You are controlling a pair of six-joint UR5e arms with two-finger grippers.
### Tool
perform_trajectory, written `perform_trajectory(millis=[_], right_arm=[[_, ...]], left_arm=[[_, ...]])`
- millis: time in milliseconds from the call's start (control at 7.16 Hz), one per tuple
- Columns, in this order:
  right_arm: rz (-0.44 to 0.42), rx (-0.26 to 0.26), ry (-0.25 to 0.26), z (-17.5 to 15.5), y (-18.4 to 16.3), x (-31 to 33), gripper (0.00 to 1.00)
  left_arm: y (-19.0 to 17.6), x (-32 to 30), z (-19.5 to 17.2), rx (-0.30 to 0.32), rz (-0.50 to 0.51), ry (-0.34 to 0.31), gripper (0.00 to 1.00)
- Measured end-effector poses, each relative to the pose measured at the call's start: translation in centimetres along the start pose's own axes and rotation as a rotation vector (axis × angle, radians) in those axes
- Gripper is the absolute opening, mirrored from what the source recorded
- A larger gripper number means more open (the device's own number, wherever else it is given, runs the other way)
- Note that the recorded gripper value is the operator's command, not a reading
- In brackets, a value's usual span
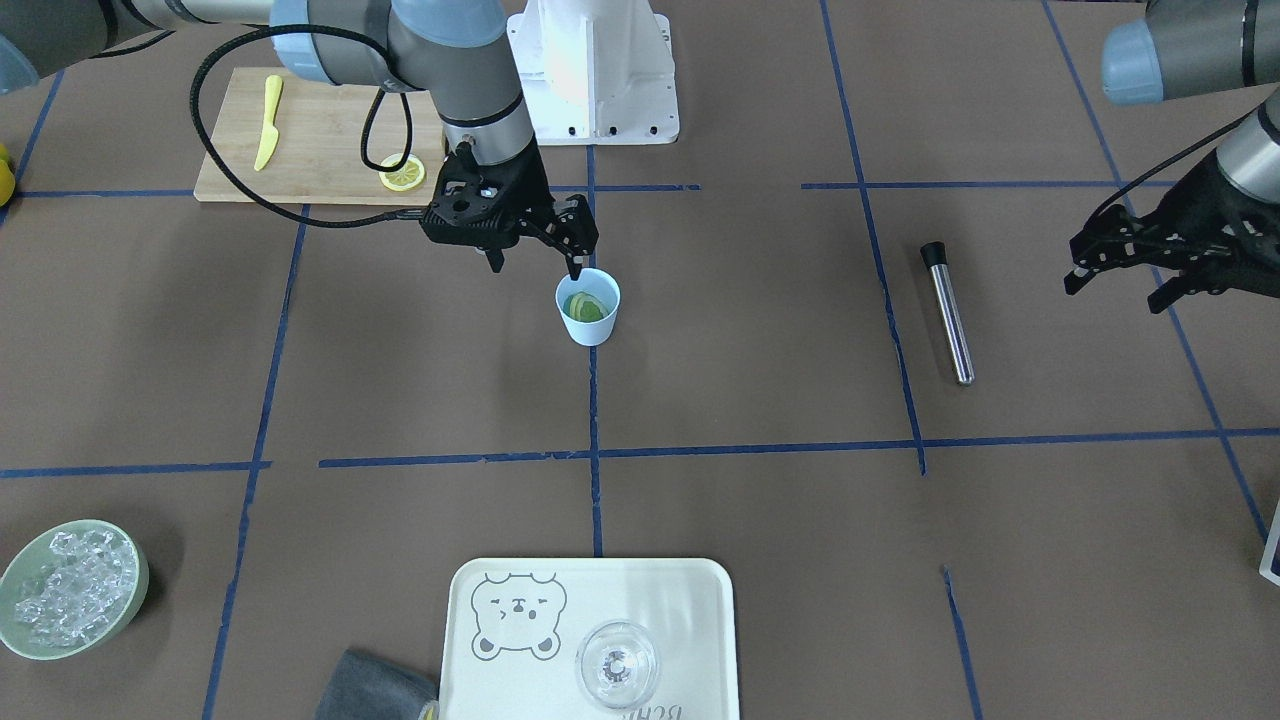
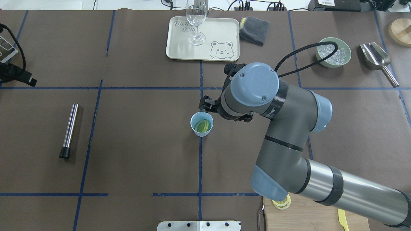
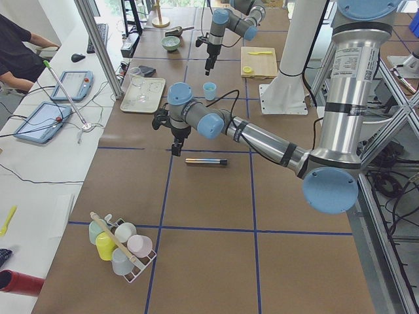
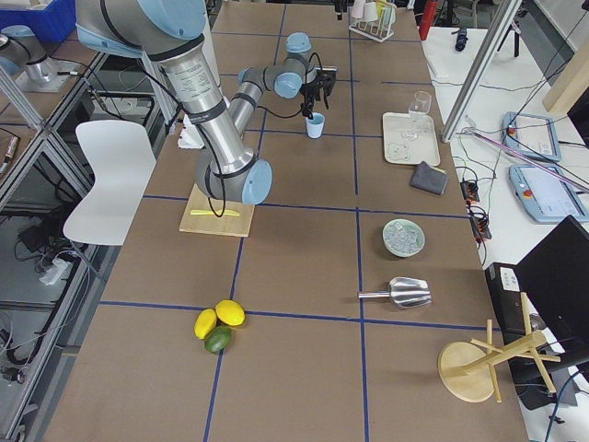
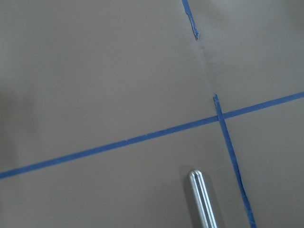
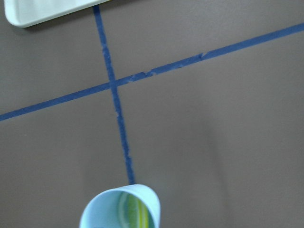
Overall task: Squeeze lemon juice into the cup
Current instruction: 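Return the right arm to rest while the left gripper reaches the metal rod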
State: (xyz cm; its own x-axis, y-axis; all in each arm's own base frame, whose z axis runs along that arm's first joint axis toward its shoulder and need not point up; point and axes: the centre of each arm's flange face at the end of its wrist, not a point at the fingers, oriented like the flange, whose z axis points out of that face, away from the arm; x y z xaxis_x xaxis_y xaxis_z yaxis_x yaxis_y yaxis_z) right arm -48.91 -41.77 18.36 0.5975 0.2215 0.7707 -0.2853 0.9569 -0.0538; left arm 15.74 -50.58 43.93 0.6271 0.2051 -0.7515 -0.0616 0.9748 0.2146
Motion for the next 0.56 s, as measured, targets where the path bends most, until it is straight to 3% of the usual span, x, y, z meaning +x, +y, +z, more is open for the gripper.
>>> perform_trajectory(millis=[279,559], right_arm=[[-0.142,-0.007,0.106,-1.5,-4.8,6.2,1.0],[-0.258,-0.052,0.156,-3.1,-11.2,14.6,1.0]], left_arm=[[1.2,2.6,3.8,-0.086,-0.064,-0.003,1.0],[2.0,5.0,7.4,-0.147,-0.128,-0.03,1.0]])
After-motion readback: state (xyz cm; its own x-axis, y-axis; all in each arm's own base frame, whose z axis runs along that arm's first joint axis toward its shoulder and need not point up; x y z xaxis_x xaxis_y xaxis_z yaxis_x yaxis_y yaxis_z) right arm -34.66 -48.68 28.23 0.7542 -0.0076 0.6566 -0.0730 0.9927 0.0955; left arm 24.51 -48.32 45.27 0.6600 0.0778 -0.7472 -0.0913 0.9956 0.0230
